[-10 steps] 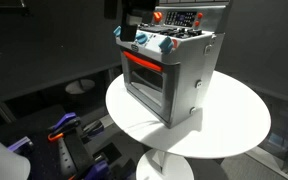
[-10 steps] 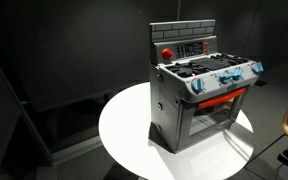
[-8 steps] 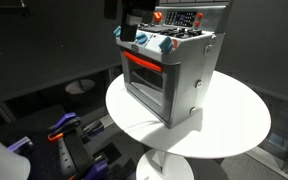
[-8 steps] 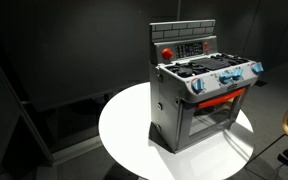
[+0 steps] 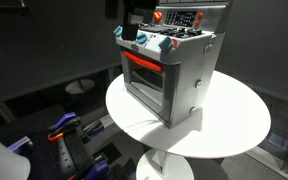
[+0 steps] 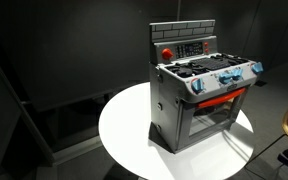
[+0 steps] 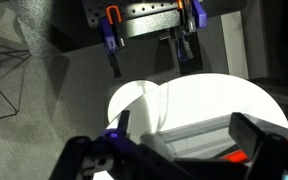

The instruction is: Press the top right orange button on the stove

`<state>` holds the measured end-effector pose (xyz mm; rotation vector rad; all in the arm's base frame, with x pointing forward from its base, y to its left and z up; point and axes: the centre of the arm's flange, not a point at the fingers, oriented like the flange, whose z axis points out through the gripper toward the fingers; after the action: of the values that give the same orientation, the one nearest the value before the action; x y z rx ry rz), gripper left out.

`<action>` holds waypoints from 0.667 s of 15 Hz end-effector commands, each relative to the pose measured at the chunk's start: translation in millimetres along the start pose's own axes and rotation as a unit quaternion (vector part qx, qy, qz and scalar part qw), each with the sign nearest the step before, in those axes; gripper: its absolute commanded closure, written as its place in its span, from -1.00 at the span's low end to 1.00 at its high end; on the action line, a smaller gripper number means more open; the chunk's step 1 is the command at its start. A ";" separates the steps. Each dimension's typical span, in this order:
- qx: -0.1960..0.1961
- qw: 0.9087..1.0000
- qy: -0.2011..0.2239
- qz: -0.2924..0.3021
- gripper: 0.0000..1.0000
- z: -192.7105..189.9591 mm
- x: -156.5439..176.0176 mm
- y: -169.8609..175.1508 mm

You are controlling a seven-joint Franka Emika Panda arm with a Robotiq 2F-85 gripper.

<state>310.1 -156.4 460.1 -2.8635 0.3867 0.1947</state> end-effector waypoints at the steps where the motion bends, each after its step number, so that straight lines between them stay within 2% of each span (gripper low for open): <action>1: 0.002 1.000 0.020 -0.002 -1.00 -12.2 13.5 -10.9; 10: -0.019 0.993 0.110 -0.025 -1.00 -37.0 68.5 -50.1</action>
<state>360.6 -138.2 486.2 -2.9214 0.3459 -0.0478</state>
